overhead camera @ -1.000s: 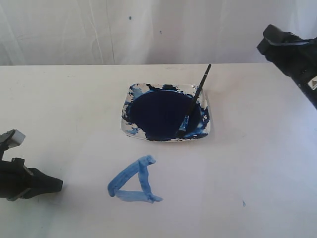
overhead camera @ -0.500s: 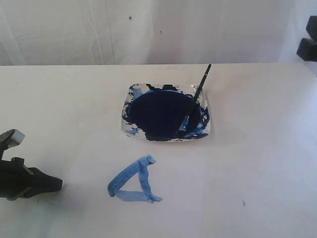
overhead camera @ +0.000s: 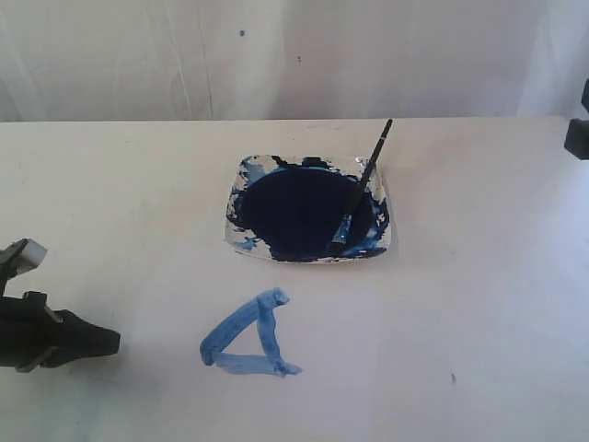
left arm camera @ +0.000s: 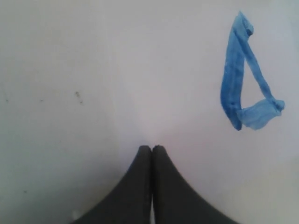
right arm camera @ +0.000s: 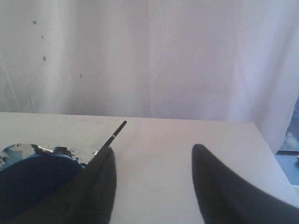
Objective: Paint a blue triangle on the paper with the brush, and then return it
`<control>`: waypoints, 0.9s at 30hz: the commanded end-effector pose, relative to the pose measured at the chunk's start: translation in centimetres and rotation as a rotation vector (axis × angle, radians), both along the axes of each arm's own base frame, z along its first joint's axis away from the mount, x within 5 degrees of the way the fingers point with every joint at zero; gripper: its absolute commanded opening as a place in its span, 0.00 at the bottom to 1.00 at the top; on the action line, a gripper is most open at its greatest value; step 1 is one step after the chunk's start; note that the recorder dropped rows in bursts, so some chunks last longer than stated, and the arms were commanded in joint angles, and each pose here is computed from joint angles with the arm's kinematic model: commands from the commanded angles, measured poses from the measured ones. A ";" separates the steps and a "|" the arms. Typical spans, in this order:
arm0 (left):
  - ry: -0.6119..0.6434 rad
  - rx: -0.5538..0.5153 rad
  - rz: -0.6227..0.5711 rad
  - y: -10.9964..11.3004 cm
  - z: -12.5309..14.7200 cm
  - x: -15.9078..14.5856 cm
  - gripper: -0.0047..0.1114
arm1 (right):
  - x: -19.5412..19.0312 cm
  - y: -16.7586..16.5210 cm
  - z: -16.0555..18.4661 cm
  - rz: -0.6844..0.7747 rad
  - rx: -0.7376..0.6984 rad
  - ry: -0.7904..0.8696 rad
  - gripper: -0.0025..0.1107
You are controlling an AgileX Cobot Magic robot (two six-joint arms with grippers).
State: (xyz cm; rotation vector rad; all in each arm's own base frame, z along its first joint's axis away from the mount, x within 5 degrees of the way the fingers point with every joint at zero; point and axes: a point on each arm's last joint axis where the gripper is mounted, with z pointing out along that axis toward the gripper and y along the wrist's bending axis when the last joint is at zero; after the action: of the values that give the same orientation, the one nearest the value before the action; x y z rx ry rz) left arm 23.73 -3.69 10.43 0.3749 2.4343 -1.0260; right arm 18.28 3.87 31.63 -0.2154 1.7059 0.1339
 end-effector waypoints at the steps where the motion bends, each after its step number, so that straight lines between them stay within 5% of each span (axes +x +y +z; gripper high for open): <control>1: 0.005 -0.136 -0.032 -0.9 1.0 -0.4 0.04 | -0.1 0.0 0.3 -0.001 0.059 -0.032 0.44; 9: -0.157 -0.159 0.008 -0.4 5.4 1.9 0.04 | -0.1 0.1 0.6 -0.002 0.121 -0.047 0.44; 17: -0.407 -0.133 0.120 2.3 14.4 2.9 0.04 | -0.1 0.1 0.7 0.000 0.140 -0.057 0.44; 27: -0.726 -0.006 0.328 5.9 26.0 -0.8 0.04 | -0.1 0.1 0.8 -0.001 0.155 -0.057 0.44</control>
State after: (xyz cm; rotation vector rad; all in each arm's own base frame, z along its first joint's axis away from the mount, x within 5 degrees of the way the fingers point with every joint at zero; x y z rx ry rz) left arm 24.33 1.81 33.81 0.2775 1.8192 -0.7096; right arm 18.29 4.00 32.38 -0.1074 1.6387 0.2511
